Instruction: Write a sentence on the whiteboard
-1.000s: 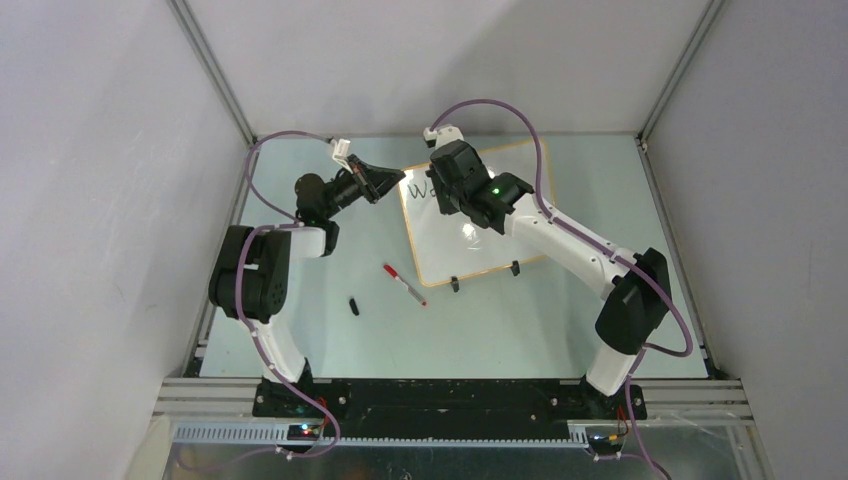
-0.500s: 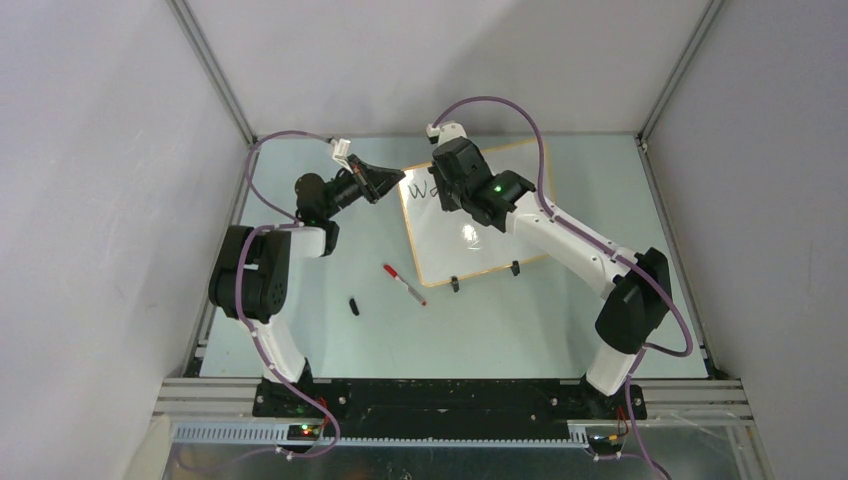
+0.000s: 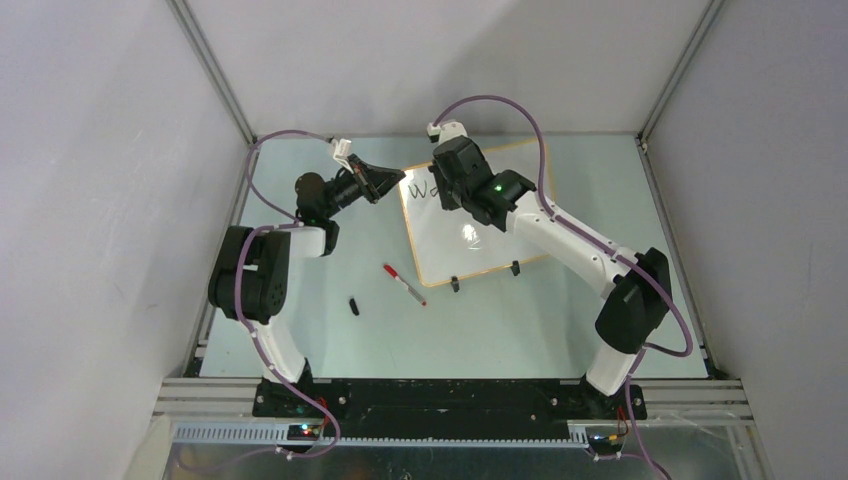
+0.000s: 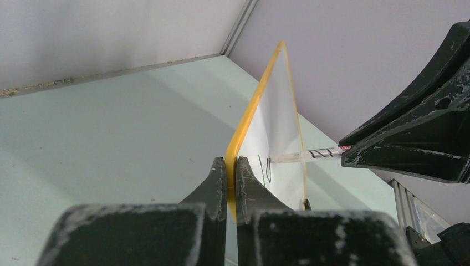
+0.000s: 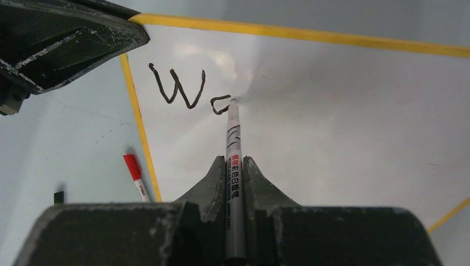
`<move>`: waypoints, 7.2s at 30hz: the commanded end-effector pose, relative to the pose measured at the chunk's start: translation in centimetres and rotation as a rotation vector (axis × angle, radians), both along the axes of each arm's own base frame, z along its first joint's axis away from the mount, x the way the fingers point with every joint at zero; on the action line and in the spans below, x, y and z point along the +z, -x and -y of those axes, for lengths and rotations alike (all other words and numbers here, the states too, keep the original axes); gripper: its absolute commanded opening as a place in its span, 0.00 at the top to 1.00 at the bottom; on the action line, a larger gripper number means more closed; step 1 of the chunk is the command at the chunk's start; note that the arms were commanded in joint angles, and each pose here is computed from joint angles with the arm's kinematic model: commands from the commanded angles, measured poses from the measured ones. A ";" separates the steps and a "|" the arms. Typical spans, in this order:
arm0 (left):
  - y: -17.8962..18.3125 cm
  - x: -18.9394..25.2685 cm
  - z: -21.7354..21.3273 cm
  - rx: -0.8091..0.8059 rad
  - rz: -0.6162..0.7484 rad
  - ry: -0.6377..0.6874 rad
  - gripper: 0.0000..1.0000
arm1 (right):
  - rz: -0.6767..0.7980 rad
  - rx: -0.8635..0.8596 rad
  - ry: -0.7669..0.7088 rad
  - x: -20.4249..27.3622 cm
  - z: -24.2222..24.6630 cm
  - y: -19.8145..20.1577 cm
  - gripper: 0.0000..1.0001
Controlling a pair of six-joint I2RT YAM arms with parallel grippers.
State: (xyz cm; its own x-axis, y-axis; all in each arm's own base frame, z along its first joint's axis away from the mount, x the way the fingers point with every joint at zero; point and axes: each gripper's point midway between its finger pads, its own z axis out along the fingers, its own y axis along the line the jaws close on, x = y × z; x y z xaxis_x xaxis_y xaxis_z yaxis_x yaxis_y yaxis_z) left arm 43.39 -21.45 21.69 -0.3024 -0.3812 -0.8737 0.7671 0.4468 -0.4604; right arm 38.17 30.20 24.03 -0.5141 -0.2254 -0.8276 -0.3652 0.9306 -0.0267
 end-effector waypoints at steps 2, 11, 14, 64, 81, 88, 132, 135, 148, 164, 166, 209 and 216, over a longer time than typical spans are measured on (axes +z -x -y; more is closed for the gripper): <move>1.6 -0.7 2.2 -0.083 0.010 -0.057 1.00 | 0.056 -0.030 -0.030 1.9 0.0 -1.7 1.00; 1.7 -0.5 2.0 -0.076 0.016 -0.057 1.00 | 0.034 -0.033 -0.018 1.3 0.1 -1.5 1.00; 1.7 -0.6 2.0 -0.072 0.013 -0.061 1.00 | 0.026 -0.039 -0.013 1.0 0.3 -1.4 1.00; 1.3 -0.9 1.9 -0.064 -0.002 -0.074 1.00 | 0.128 0.035 -0.311 10.7 2.4 0.9 1.00; 2.2 -1.2 2.5 -0.141 -0.046 -0.074 1.00 | 0.219 0.057 -0.320 9.2 3.8 1.6 1.00; 2.0 -2.2 1.9 -0.101 -0.090 -0.126 0.97 | 0.228 0.043 -0.312 8.9 4.2 1.6 1.00; 2.7 3.4 0.6 -0.146 0.034 0.167 0.60 | 0.132 0.058 -0.253 5.5 3.2 0.9 1.00; 2.3 2.9 0.5 -0.149 0.010 0.172 0.66 | 0.126 0.059 -0.253 5.3 3.1 0.9 1.00; 2.1 2.5 0.9 -0.180 -0.010 0.168 0.96 | 0.121 0.055 -0.236 4.7 3.2 1.1 1.00; 1.1 1.1 0.9 -0.152 -0.060 0.128 1.00 | 0.102 0.056 -0.200 3.1 2.7 1.6 1.00; 1.0 0.9 0.8 -0.144 -0.063 0.121 1.00 | 0.104 0.048 -0.193 3.0 2.7 1.5 1.00; 1.2 0.8 0.9 -0.140 -0.057 0.106 1.00 | 0.104 -0.003 -0.121 2.5 1.8 -0.4 1.00; 1.2 0.9 0.8 -0.140 -0.056 0.105 1.00 | 0.103 -0.012 -0.117 2.3 2.0 -0.6 1.00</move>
State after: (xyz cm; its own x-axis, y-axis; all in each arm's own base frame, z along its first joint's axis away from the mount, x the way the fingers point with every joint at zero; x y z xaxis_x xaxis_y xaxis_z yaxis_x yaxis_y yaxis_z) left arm 42.61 -21.96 21.43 -0.4689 -0.4601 -0.7540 0.7305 0.2779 -0.6238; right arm 37.97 27.89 24.03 -0.4698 -0.1486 -0.8702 -0.3632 0.9310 0.0371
